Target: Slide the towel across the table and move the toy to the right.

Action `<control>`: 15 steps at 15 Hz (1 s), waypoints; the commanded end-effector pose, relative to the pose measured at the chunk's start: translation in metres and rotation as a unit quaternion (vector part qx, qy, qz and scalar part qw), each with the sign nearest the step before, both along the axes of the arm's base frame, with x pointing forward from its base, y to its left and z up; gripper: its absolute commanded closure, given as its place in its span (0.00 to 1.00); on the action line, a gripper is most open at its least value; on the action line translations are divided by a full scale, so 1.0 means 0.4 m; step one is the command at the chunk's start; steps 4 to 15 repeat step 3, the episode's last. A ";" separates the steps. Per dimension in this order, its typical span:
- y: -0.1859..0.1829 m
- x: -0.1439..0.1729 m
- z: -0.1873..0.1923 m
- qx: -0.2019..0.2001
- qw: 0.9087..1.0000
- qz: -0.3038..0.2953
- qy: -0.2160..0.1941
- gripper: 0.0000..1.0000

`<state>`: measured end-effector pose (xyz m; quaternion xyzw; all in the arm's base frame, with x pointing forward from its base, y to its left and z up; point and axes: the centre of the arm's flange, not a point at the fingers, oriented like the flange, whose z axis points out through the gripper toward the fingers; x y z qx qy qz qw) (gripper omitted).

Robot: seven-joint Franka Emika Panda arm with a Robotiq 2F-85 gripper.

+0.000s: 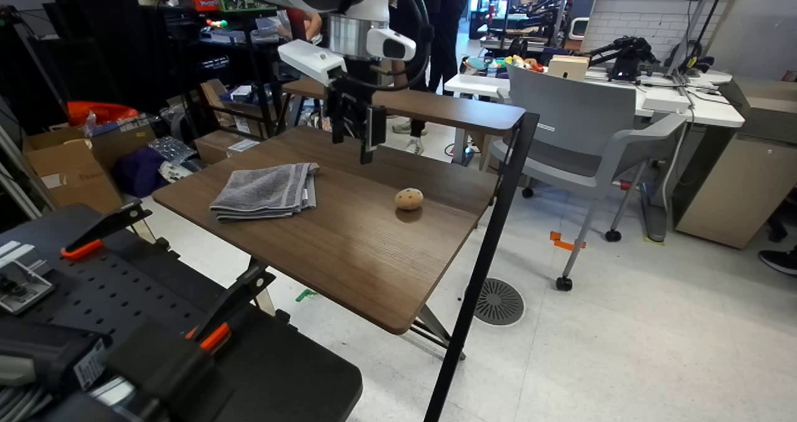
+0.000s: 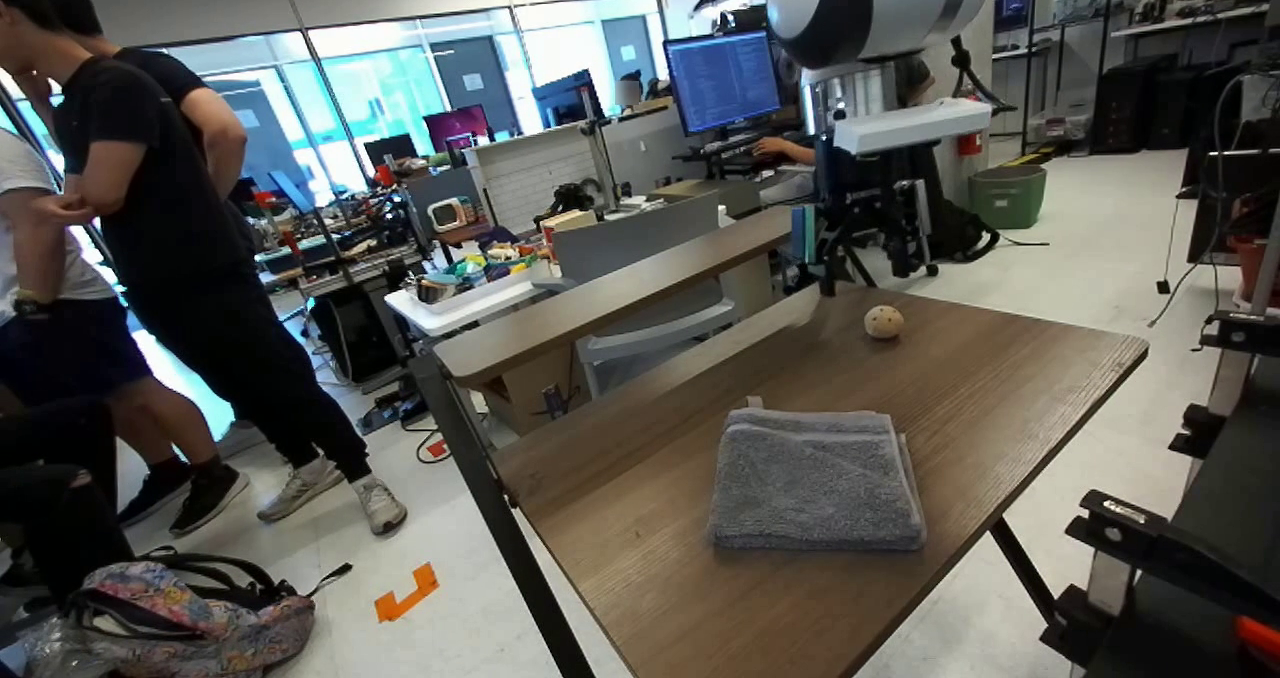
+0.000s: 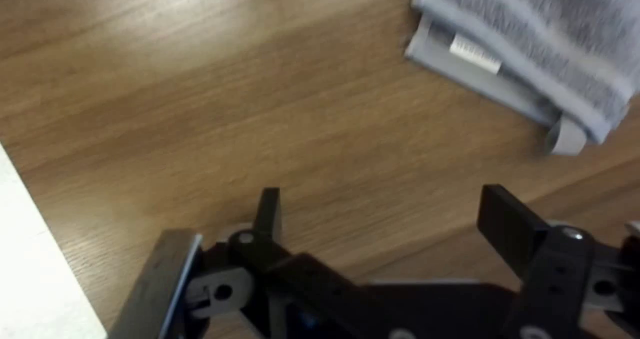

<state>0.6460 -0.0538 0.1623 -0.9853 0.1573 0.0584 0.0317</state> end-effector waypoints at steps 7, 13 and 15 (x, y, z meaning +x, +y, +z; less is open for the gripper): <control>0.023 -0.108 0.039 0.034 0.997 0.041 0.058 0.00; 0.023 -0.108 0.039 0.034 0.997 0.041 0.058 0.00; 0.023 -0.108 0.039 0.034 0.997 0.041 0.058 0.00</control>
